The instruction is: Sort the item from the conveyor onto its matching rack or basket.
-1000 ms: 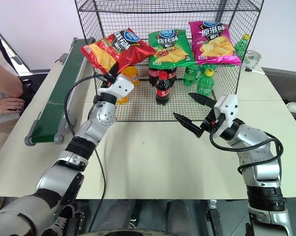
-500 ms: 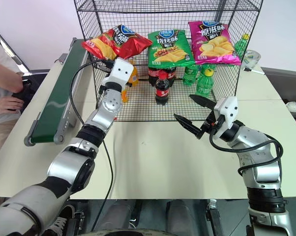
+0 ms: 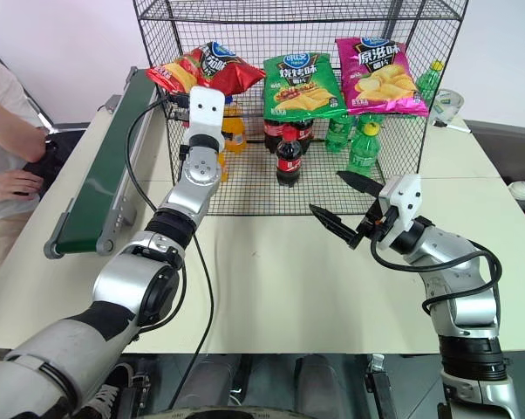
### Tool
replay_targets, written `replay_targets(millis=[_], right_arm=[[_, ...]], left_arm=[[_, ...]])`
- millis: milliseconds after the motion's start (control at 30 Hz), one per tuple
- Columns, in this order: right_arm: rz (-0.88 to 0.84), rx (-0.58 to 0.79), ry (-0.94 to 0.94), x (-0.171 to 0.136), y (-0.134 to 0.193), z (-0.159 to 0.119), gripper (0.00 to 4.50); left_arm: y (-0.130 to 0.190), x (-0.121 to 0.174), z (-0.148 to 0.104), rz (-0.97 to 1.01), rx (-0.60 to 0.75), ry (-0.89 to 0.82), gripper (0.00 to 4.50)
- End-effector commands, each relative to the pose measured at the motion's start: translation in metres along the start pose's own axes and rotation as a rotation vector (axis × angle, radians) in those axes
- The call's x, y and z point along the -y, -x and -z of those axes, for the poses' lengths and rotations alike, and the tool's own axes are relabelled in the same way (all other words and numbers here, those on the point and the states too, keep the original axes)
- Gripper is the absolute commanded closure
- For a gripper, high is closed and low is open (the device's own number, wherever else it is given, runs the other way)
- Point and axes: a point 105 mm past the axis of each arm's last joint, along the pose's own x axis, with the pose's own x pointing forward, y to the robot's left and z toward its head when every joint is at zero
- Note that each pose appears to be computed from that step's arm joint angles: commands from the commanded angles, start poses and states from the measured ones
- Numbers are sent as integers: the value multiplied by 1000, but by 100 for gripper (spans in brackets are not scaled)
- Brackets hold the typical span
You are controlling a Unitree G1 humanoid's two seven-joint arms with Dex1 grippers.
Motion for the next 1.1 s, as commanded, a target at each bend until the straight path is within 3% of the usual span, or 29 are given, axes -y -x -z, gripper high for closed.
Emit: replay_targets(millis=[33, 167, 600, 667, 767, 867, 1100], right_arm=[[-12, 44, 54, -2, -2, -16, 0], [-15, 45, 49, -3, -3, -15, 0], [-21, 53, 34, -3, -7, -12, 0], [-18, 53, 34, -3, -6, -11, 0], [-19, 52, 34, -3, -6, -10, 0], [-18, 56, 32, -2, -7, -11, 0], [-95, 69, -27, -14, -4, -21, 0]], left_arm=[[1, 9, -13, 84, 57, 40, 98], [9, 20, -27, 214, 133, 86, 98], [39, 2, -67, 336, 516, -468, 98], [45, -8, -70, 343, 531, -455, 98], [57, -3, -56, 435, 490, -423, 98], [59, -17, -48, 407, 437, -398, 98], [74, -53, -65, 352, 573, -819, 98]])
